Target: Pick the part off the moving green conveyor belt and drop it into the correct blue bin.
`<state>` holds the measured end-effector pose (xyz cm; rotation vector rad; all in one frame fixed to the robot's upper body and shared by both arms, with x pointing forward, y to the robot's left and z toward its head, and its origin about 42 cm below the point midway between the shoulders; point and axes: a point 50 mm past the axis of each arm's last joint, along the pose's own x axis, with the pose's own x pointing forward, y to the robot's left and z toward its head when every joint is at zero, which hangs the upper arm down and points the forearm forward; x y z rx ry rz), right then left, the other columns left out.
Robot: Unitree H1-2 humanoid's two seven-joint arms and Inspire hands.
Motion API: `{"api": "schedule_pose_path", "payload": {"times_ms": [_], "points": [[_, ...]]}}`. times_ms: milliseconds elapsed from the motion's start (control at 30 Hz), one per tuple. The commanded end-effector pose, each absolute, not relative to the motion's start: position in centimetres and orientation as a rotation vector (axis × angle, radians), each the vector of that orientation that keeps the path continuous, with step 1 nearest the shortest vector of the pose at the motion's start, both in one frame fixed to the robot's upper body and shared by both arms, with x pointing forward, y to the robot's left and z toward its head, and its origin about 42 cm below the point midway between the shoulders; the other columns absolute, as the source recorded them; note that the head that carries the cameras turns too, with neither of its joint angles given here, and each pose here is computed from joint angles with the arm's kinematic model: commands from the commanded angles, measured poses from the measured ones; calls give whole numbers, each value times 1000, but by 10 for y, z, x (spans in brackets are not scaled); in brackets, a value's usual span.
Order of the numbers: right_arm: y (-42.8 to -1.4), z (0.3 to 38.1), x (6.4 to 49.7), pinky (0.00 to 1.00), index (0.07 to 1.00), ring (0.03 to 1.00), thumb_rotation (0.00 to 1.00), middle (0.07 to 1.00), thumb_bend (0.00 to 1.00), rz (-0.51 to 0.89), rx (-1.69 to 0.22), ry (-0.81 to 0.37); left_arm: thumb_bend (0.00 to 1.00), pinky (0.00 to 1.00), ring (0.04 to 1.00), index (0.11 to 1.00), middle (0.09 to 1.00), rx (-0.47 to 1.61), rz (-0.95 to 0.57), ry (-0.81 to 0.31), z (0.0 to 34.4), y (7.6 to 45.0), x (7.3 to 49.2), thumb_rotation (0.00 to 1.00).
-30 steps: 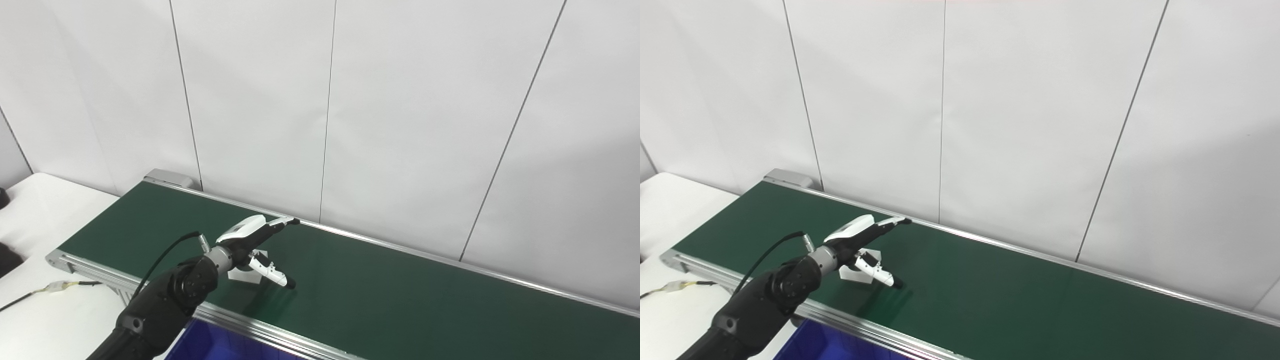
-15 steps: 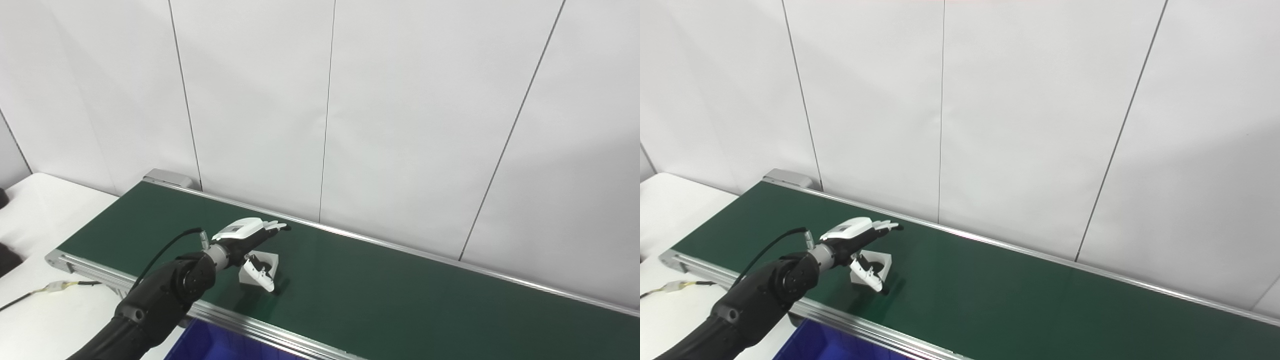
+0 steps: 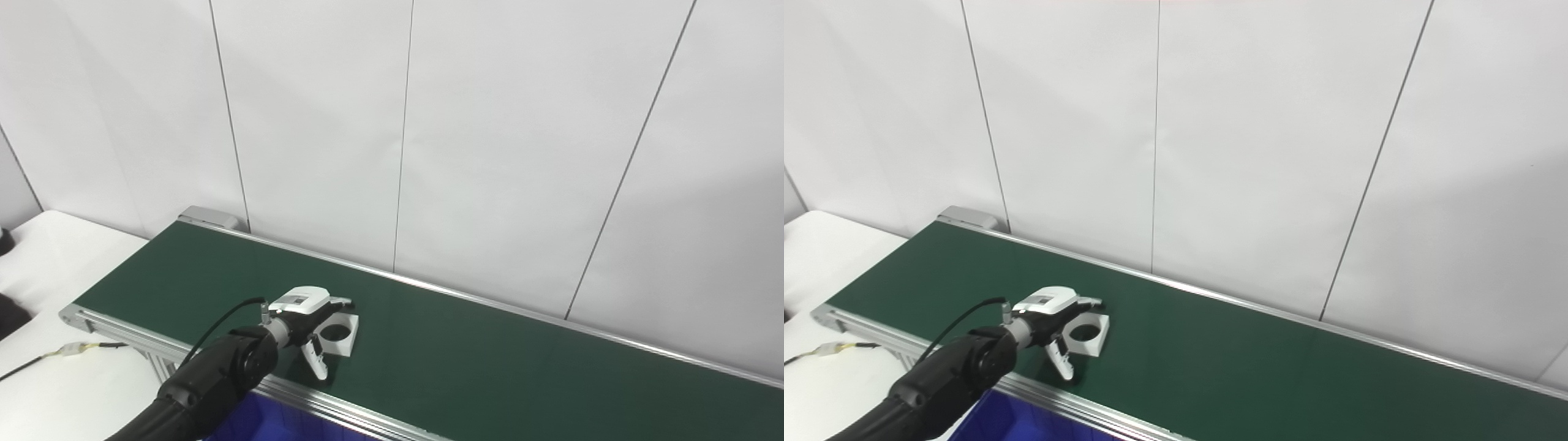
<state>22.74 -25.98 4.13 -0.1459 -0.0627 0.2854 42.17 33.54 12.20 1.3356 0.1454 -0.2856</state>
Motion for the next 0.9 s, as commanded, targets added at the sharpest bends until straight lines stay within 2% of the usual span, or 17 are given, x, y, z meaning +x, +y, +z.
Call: {"api": "schedule_pose_path", "payload": {"times_ms": [0, 33, 67, 100, 167, 200, 267, 300, 333, 367, 400, 533, 700, 867], "points": [[-261, 51, 229, 772, 856, 834, 98, 855, 992, 280, -143, -113, 722, 921, 909, 889, 914, 1353, -225, 68, 129, 331, 430, 15], [-260, 52, 228, 771, 856, 835, 100, 855, 992, 278, -142, -113, 717, 915, 903, 883, 907, 1334, -203, 49, 127, 329, 431, 7], [-260, 53, 228, 755, 854, 832, 96, 853, 993, 277, -141, -114, 652, 852, 866, 858, 877, 1321, -188, 36, 125, 327, 432, 3], [-260, 53, 227, 750, 853, 831, 95, 853, 993, 276, -141, -114, 631, 830, 853, 850, 867, 1303, -172, 22, 123, 326, 434, 1], [-260, 54, 227, 739, 852, 826, 106, 850, 991, 277, -144, -119, 541, 707, 780, 813, 820, 1269, -145, 6, 121, 323, 437, 0], [-261, 54, 226, 735, 850, 824, 116, 847, 991, 277, -147, -124, 504, 620, 700, 774, 758, 1234, -129, -8, 120, 321, 438, 0], [-261, 54, 226, 734, 849, 822, 121, 845, 991, 277, -148, -126, 488, 573, 655, 752, 723, 1179, -109, -22, 119, 316, 441, 0], [-261, 54, 225, 737, 852, 825, 123, 848, 992, 276, -147, -125, 504, 512, 586, 727, 612, 1158, -102, -25, 119, 315, 442, 0], [-260, 55, 225, 739, 853, 827, 125, 849, 992, 275, -139, -123, 512, 481, 550, 715, 556, 1145, -99, -20, 118, 311, 443, 0], [-260, 55, 224, 745, 855, 830, 119, 851, 992, 274, -133, -122, 506, 430, 496, 615, 482, 1137, -96, -17, 118, 309, 444, 0], [-260, 54, 224, 751, 856, 833, 121, 854, 994, 272, -126, -121, 507, 392, 456, 550, 468, 1134, -94, -13, 117, 307, 445, 0], [-261, 53, 224, 764, 861, 842, 140, 858, 995, 272, -124, -121, 510, 372, 452, 518, 430, 1132, -89, -6, 116, 300, 445, 0], [-261, 53, 225, 751, 859, 831, 174, 852, 1000, 271, -138, -124, 514, 417, 497, 507, 452, 1128, -111, 35, 115, 298, 447, 0], [-261, 53, 226, 751, 852, 824, 177, 848, 1000, 266, -131, -121, 515, 411, 487, 509, 448, 1139, -129, 52, 116, 300, 448, 0]]}}
